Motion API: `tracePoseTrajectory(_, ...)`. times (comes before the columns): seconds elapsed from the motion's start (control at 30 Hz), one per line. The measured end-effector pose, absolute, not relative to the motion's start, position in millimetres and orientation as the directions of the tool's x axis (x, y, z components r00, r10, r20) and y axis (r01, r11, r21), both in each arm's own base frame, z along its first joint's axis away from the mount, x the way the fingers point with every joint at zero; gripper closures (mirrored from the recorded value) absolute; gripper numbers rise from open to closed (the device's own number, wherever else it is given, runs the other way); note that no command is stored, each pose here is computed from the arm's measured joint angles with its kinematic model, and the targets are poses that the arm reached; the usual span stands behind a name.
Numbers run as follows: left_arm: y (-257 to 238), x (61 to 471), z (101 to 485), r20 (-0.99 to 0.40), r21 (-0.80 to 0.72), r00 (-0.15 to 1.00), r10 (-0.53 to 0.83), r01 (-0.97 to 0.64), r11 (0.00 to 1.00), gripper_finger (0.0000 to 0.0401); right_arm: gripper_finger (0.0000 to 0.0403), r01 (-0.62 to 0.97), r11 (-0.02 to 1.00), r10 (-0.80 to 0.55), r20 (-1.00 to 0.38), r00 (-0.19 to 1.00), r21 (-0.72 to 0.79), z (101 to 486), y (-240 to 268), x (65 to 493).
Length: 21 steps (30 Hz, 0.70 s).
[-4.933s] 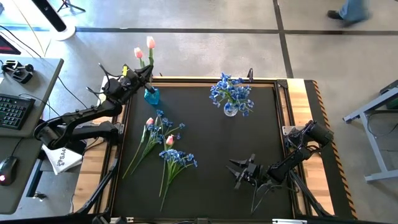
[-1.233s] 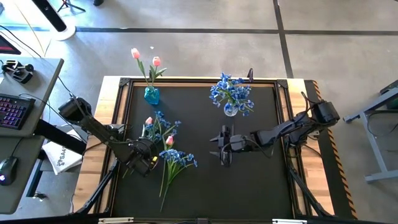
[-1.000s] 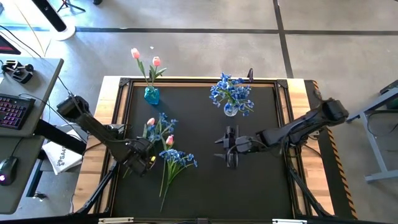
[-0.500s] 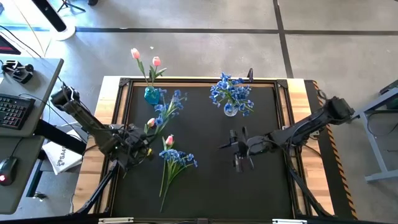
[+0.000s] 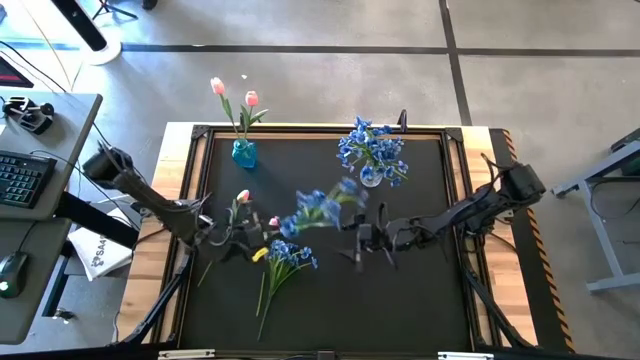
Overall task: Sort flowers into vase by color
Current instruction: Put the blue flowers into the transparent vase
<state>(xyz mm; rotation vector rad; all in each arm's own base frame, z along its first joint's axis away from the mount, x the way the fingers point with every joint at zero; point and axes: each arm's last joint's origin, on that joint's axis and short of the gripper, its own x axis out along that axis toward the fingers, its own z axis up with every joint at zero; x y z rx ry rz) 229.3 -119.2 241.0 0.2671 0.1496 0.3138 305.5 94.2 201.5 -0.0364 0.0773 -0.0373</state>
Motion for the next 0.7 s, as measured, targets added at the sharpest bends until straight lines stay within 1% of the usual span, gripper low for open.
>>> tracePoseTrajectory(0.07,-119.9,240.6,239.7,-0.057,0.304,0.964,0.262,-0.233,0.924,0.0401,0.0144,0.117,0.993,-0.118,-0.047,0.992,-0.033,209.7,95.0,314.6)
tracePoseTrajectory(0.13,-120.5,249.7,237.3,-0.011,0.33,0.977,0.215,-0.199,0.923,0.0401,0.0144,0.143,0.989,-0.144,-0.023,0.989,-0.049,217.3,96.7,321.7)
tracePoseTrajectory(0.2,-120.1,256.9,234.6,0.029,0.348,0.98,0.199,-0.197,0.917,0.0401,0.0144,0.129,0.988,-0.13,-0.002,0.992,-0.081,224.8,100.2,325.2)
tracePoseTrajectory(0.27,-119.0,261.9,231.7,0.054,0.364,0.977,0.208,-0.213,0.907,0.0401,0.0144,0.093,0.99,-0.091,0.026,0.996,-0.103,233.6,105.8,327.5)
tracePoseTrajectory(0.33,-116.3,266.3,229.3,0.073,0.366,0.972,0.222,-0.234,0.901,0.0401,0.0144,0.084,0.989,-0.079,0.047,0.996,-0.118,241.0,110.2,328.9)
tracePoseTrajectory(0.57,-108.5,273.2,225.8,0.086,0.345,0.969,0.23,-0.246,0.906,0.0401,0.0145,0.085,0.987,-0.071,0.1,0.992,-0.137,259.8,114.8,334.9)
tracePoseTrajectory(0.7,-107.6,273.7,226.0,0.088,0.344,0.97,0.228,-0.245,0.907,0.0401,0.0158,0.083,0.987,-0.069,0.105,0.992,-0.136,265.0,113.0,338.1)
